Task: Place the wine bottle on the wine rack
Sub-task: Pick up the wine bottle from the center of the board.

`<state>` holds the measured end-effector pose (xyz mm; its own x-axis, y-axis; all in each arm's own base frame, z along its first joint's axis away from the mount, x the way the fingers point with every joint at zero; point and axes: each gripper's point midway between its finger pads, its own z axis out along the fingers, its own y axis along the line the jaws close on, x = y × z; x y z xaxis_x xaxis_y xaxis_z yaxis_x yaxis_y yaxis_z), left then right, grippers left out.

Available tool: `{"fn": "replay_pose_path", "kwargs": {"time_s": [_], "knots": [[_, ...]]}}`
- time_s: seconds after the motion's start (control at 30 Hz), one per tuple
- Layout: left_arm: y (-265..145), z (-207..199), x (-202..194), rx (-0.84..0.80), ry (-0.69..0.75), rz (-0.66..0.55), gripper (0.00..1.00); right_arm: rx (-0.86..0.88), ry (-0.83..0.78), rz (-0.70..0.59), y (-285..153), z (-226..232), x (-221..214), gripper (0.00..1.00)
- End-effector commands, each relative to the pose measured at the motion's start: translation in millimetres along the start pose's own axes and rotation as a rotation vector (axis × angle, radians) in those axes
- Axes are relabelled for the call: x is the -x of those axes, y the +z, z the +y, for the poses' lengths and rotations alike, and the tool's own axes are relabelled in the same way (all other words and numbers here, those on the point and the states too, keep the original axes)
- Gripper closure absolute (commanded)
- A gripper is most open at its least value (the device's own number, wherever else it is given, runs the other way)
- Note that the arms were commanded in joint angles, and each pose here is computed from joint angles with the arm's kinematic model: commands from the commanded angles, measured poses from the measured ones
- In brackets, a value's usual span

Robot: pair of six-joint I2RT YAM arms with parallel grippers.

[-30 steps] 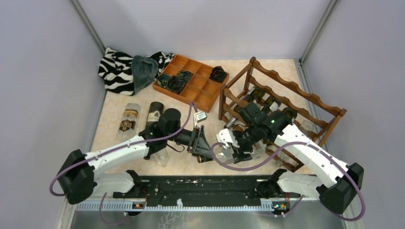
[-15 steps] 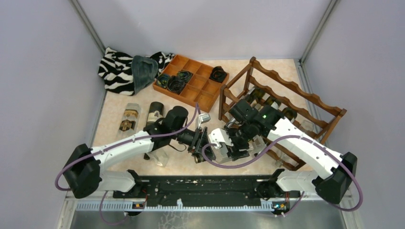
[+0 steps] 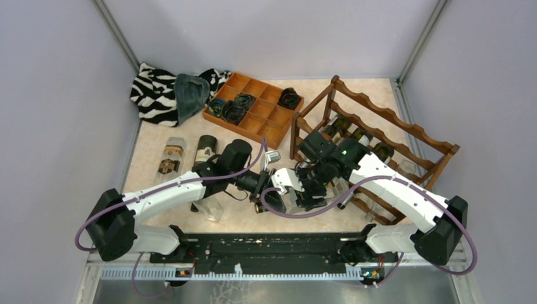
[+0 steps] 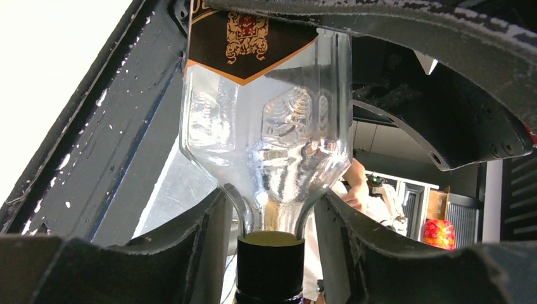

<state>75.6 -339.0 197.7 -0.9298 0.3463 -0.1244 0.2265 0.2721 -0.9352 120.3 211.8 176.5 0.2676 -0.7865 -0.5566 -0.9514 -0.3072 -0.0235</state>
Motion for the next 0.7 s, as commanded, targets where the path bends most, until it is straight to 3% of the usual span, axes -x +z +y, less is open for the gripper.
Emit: {"fn": "replay_pose_path", "kwargs": {"time_s": [0.0,0.1,0.2,0.37,0.47,0.57,0.67], "knots": [[2.3,-2.9,1.1,0.006,0.020,0.009,0.46,-0.090,-0.076,-0.132,-21.5,-18.8,45.4,1.00],[3.0,-3.4,0.3,0.003,0.020,0.015,0.52,-0.089,-0.067,-0.123,-19.5,-19.7,44.1,1.00],[2.7,-4.8,-1.1,-0.006,0.023,0.024,0.65,-0.095,-0.055,-0.113,-18.1,-20.7,41.4,1.00],[1.7,-11.2,-3.9,-0.043,0.047,0.038,0.98,-0.093,-0.040,-0.110,-16.7,-19.8,39.9,0.99],[0.0,-19.1,-4.4,-0.078,0.082,0.039,1.00,-0.090,-0.031,-0.116,-17.2,-19.1,41.2,0.93],[-1.8,-28.5,-2.7,-0.116,0.125,0.029,1.00,-0.085,-0.022,-0.124,-18.6,-17.4,43.4,0.72],[-4.1,-37.3,-3.5,-0.156,0.141,0.023,1.00,-0.085,-0.010,-0.123,-19.9,-16.5,43.0,0.34]]}}
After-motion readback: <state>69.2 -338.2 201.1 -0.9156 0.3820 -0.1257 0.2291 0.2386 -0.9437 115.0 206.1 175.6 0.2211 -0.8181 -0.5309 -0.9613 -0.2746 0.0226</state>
